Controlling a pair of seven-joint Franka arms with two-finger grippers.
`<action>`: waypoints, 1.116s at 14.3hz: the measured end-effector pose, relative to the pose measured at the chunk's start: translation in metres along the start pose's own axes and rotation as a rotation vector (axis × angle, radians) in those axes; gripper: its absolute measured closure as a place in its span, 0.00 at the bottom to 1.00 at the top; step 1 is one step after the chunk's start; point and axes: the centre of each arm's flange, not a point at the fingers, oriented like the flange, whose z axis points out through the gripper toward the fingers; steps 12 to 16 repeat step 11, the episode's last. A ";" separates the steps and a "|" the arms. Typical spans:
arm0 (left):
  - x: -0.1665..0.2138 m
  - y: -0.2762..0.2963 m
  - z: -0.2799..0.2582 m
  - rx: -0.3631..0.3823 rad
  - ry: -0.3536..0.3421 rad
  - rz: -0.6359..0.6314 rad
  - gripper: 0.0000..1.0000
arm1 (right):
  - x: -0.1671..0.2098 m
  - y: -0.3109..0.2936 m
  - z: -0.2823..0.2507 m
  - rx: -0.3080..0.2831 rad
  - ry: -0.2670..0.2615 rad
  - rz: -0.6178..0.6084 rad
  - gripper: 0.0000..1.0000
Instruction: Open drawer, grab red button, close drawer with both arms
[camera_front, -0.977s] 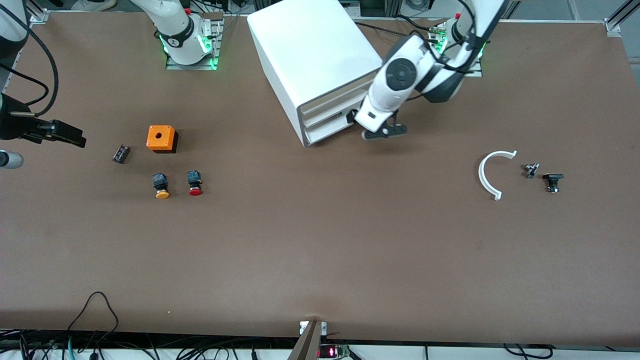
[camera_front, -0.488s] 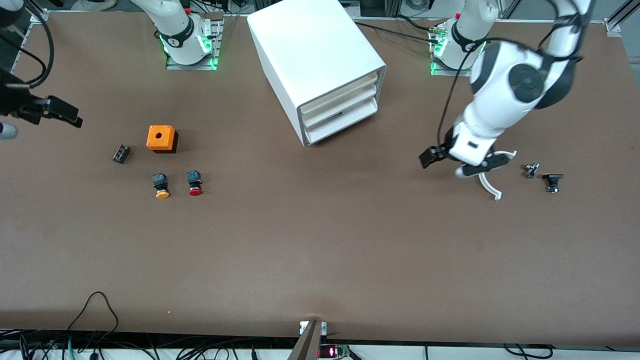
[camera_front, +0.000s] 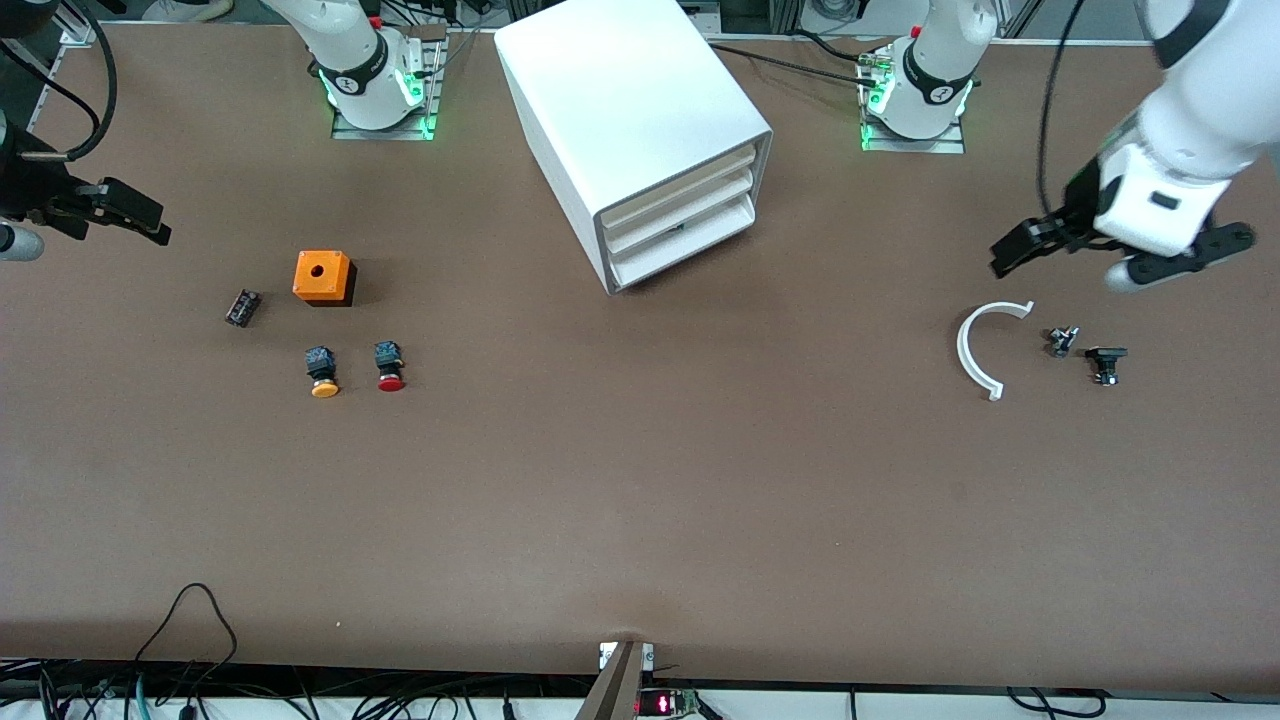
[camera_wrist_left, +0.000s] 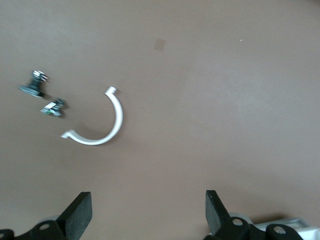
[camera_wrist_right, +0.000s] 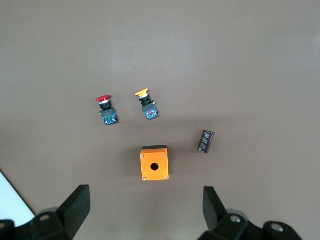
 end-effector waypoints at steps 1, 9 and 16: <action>0.004 -0.012 -0.004 0.003 -0.008 0.019 0.00 | 0.001 0.000 -0.001 0.000 0.006 0.000 0.00; 0.025 -0.020 0.009 0.025 -0.073 0.037 0.00 | 0.003 -0.001 0.003 -0.001 0.000 -0.002 0.00; 0.025 -0.021 0.008 0.025 -0.074 0.036 0.00 | 0.003 -0.002 0.002 -0.001 0.001 -0.003 0.00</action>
